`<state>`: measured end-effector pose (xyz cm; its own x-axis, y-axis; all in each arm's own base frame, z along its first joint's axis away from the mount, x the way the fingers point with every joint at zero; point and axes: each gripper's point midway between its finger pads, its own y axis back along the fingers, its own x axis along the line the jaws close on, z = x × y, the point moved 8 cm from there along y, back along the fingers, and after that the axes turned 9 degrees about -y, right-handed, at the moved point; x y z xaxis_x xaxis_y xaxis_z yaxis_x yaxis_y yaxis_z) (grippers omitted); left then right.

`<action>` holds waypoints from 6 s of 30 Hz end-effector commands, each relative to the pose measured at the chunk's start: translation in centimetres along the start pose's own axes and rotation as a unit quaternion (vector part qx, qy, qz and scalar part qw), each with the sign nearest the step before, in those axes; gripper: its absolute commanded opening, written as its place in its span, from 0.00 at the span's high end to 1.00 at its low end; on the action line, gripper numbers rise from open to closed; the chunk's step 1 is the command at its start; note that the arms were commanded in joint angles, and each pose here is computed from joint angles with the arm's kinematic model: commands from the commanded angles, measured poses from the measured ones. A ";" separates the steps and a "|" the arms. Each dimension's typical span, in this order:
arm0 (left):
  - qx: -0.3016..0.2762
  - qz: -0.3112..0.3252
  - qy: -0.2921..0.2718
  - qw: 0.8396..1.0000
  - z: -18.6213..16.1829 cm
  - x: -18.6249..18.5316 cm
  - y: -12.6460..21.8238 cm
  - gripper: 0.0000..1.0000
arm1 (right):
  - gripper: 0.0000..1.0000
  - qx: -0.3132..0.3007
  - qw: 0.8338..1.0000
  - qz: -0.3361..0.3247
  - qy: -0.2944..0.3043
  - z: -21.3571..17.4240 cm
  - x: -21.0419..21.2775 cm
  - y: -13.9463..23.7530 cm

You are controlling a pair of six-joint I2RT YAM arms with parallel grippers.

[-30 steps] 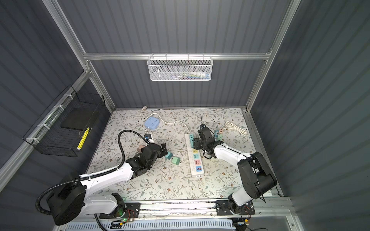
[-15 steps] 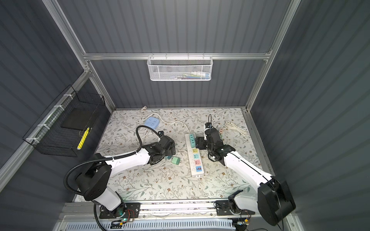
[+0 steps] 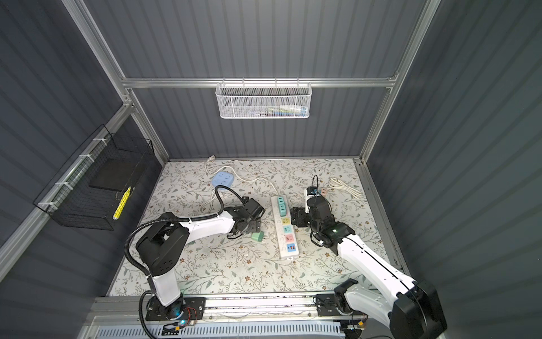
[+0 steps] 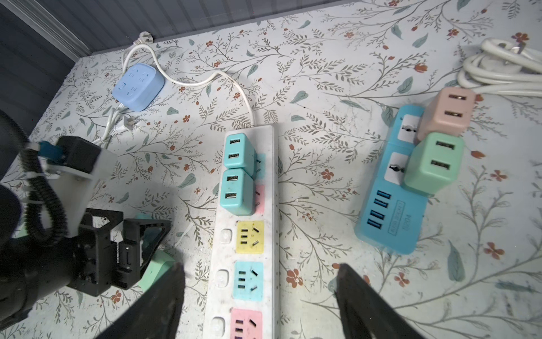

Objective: Insert the plug
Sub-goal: 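Reach the left gripper to a loose teal adapter and grasp it, then lift the teal adapter with the left gripper toward the right gripper, then hold the teal adapter with the left gripper while the right gripper grasps it, then open and withdraw the left gripper while the right carries the adapter over the strip, then lower the third teal adapter with the right gripper onto the yellow socket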

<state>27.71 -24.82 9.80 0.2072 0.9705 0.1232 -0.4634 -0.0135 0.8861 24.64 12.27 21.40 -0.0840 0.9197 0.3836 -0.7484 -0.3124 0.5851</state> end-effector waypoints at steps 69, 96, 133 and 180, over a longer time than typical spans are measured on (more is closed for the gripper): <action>0.119 -0.098 -0.167 0.974 0.2 5.1 3.6 0.26 | 0.29 -0.004 0.997 0.071 0.003 -1.8 0.0 0.9; 0.096 -0.082 -0.139 0.982 0.6 5.4 1.4 0.72 | 0.31 -0.006 0.997 0.076 0.000 -2.2 -0.2 1.3; -0.401 -0.295 -0.326 0.804 1.4 -7.3 14.1 0.89 | 0.49 0.110 0.964 0.242 -0.026 0.1 5.9 2.2; -0.319 0.061 0.199 0.925 -5.4 8.2 8.3 0.00 | 0.82 0.001 0.999 0.020 0.047 -3.7 1.8 -4.5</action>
<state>20.91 -16.32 16.28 -0.1135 0.9893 -0.0919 -0.9099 -0.0663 0.4096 24.60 15.94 16.32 -0.1773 0.9212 0.3462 -0.6960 -0.3661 0.6177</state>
